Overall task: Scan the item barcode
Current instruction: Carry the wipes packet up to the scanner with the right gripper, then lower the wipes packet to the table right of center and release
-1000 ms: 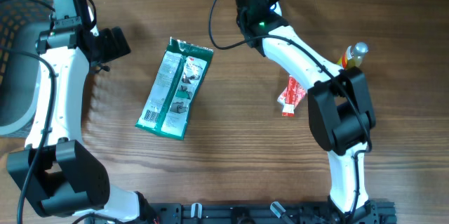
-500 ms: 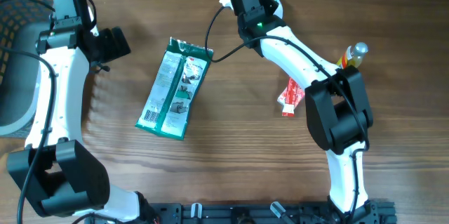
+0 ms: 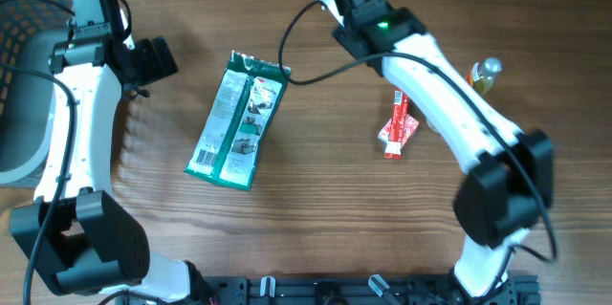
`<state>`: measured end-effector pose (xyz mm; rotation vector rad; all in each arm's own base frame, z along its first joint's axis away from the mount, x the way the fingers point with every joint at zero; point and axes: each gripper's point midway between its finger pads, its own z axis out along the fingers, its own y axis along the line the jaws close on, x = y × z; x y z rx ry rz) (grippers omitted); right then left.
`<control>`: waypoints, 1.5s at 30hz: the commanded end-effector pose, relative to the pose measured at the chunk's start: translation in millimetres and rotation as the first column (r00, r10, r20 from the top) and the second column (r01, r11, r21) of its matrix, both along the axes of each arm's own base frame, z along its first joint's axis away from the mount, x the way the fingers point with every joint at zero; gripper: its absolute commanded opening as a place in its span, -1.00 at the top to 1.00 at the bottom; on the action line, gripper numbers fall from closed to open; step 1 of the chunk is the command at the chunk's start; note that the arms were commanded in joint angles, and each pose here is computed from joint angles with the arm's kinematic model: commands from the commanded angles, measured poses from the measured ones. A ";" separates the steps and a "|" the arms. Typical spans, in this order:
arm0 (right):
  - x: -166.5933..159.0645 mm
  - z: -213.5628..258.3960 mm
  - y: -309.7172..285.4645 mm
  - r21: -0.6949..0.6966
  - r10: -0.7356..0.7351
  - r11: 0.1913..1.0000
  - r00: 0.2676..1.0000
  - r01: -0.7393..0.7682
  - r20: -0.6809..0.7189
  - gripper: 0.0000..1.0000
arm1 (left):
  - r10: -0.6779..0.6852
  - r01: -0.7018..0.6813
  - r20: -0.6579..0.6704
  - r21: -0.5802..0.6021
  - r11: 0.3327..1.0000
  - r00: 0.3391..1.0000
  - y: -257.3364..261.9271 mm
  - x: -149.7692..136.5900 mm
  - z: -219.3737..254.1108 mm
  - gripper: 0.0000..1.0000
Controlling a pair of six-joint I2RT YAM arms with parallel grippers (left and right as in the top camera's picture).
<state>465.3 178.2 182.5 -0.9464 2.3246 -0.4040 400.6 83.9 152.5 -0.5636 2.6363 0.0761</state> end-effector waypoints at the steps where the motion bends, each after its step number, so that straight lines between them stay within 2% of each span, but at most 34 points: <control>1: -70.3 -16.9 26.2 0.231 0.075 0.973 0.948 -0.001 -0.309 0.91 | 0.002 -0.002 0.013 -0.005 1.000 1.000 0.5 2.0 3.5 -1.00; 2: -95.8 -26.9 26.1 0.247 0.078 0.968 0.903 0.033 -0.423 0.91 | 0.002 -0.002 0.013 -0.005 1.000 1.000 0.5 2.0 3.5 -1.00; 5: -146.4 -48.2 16.0 0.210 0.037 0.970 0.780 0.123 -0.625 0.91 | 0.002 -0.002 0.013 -0.005 1.000 1.000 0.5 2.0 3.5 -1.00; 9: -174.3 -78.5 -0.9 0.125 -0.011 0.982 0.705 0.141 -0.709 0.91 | 0.002 -0.002 0.013 -0.005 1.000 1.000 0.7 1.9 3.5 -1.00; 12: -180.1 -99.7 -24.2 0.007 -0.095 0.990 0.704 0.140 -0.704 0.66 | 0.002 -0.002 0.013 -0.005 1.000 1.000 0.7 1.9 3.5 -1.00; 14: -175.2 -104.3 -36.4 -0.058 -0.162 0.984 0.725 0.167 -0.669 0.17 | 0.002 -0.002 0.013 -0.005 1.000 1.000 0.5 2.0 3.5 -1.00; 16: -161.8 -105.0 -41.2 -0.081 -0.241 0.967 0.757 0.243 -0.607 0.09 | 0.002 -0.002 0.013 -0.005 1.000 1.000 0.7 1.9 3.5 -1.00; 17: -155.9 -105.4 -37.6 -0.059 -0.261 0.958 0.764 0.282 -0.589 -0.03 | 0.002 -0.002 0.013 -0.005 1.000 1.000 0.5 2.0 3.5 -1.00; 18: -146.4 -106.0 -28.9 -0.003 -0.306 0.929 0.765 0.370 -0.567 -0.06 | 0.002 -0.002 0.013 -0.005 1.000 1.000 0.5 2.0 3.5 -1.00; 20: -141.8 -106.4 2.5 0.148 -0.328 0.843 0.711 0.518 -0.623 0.00 | 0.002 -0.002 0.013 -0.005 1.000 1.000 0.5 2.0 3.5 -1.00; 21: -150.4 -103.5 24.8 0.224 -0.252 0.811 0.669 0.540 -0.700 0.08 | 0.002 -0.002 0.013 -0.005 1.000 1.000 0.5 2.0 3.5 -1.00; 23: -158.5 -101.2 41.4 0.274 -0.179 0.795 0.641 0.541 -0.746 0.15 | 0.002 -0.002 0.013 -0.005 1.000 1.000 0.7 1.9 3.5 -1.00; 27: -167.3 -113.4 48.9 0.259 -0.198 0.788 0.629 0.558 -0.752 0.26 | 0.002 -0.002 0.013 -0.005 1.000 1.000 0.7 1.9 3.5 -1.00; 35: -208.6 -164.5 43.4 0.185 -0.205 0.829 0.594 0.528 -0.778 0.26 | 0.002 -0.002 0.013 -0.005 1.000 1.000 0.5 2.0 3.5 -1.00; 40: -210.6 -175.1 -19.5 -0.052 -0.427 0.847 0.618 0.530 -0.660 0.27 | 0.002 -0.002 0.013 -0.006 1.000 1.000 0.5 2.0 3.5 -1.00; 43: -205.9 -172.3 -21.8 -0.040 -0.431 0.834 0.606 0.550 -0.668 0.26 | 0.002 -0.002 0.013 -0.005 1.000 1.000 0.5 2.0 3.5 -1.00; 45: -204.1 -167.3 -5.6 0.023 -0.378 0.830 0.591 0.558 -0.713 0.27 | 0.002 -0.002 0.013 -0.005 1.000 1.000 0.5 2.0 3.5 -1.00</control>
